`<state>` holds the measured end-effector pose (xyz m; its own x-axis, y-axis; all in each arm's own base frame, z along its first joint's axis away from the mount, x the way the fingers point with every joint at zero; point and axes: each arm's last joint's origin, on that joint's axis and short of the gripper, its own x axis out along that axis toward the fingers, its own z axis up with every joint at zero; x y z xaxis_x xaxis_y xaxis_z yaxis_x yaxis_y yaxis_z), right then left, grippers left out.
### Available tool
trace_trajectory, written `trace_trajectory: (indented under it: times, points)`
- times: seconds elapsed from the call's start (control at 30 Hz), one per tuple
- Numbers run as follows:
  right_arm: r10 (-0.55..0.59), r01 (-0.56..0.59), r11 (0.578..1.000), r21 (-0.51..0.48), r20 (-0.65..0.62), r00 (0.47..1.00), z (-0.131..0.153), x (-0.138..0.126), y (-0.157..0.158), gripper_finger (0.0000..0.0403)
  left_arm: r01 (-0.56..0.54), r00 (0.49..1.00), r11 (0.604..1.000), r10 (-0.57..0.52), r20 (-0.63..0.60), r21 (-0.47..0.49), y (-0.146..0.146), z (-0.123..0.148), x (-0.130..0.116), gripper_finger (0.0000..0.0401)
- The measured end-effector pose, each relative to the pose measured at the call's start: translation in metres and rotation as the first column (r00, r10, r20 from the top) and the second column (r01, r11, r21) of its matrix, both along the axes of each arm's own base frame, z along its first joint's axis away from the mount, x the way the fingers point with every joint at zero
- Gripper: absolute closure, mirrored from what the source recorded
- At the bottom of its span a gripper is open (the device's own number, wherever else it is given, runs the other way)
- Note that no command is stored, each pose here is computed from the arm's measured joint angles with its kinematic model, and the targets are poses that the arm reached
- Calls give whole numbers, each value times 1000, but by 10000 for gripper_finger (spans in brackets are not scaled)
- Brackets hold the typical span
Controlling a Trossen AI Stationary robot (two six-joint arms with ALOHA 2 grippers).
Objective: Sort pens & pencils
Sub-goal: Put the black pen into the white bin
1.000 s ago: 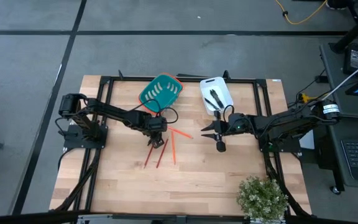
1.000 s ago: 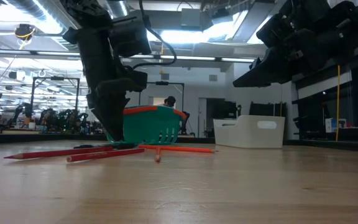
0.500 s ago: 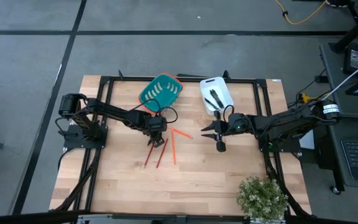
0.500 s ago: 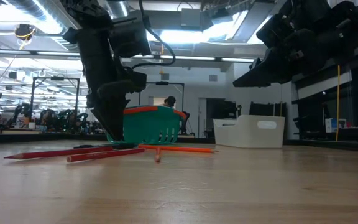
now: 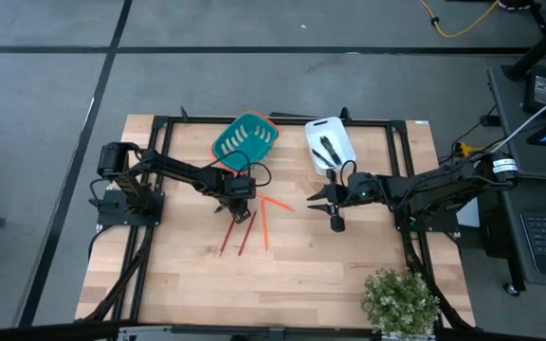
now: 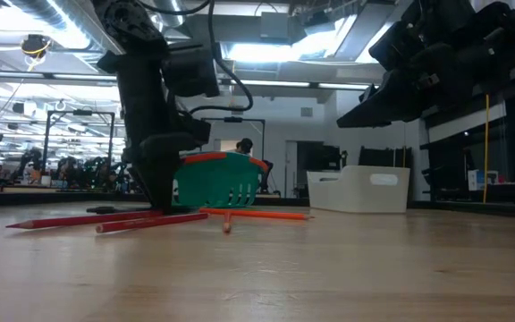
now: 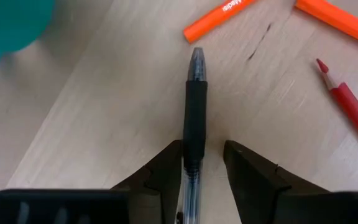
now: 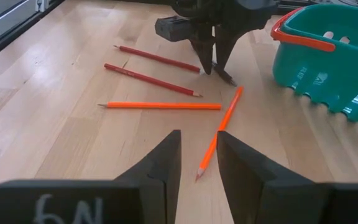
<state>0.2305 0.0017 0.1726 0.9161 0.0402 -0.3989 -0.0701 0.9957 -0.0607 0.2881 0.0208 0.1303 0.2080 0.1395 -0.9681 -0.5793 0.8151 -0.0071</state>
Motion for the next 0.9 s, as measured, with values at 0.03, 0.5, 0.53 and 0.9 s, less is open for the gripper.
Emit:
trace_trajectory:
  times: [0.03,0.5,0.53,0.9]
  points:
    - [0,0,1000,0,0,1000,0,0,0,299,-2,1000,1000,2,-3,-1,-1,0,0,280]
    - [1,-1,1000,1,-3,1000,0,0,0,299,22,996,998,-26,-88,-53,-6,-2,-8,288]
    - [1,-1,1000,1,-3,1000,0,0,0,299,25,996,998,-30,-89,-50,-6,-2,-8,292]
    - [1,-1,1000,1,-4,1000,0,0,0,299,104,988,994,-108,-108,-41,-7,-2,-9,383]
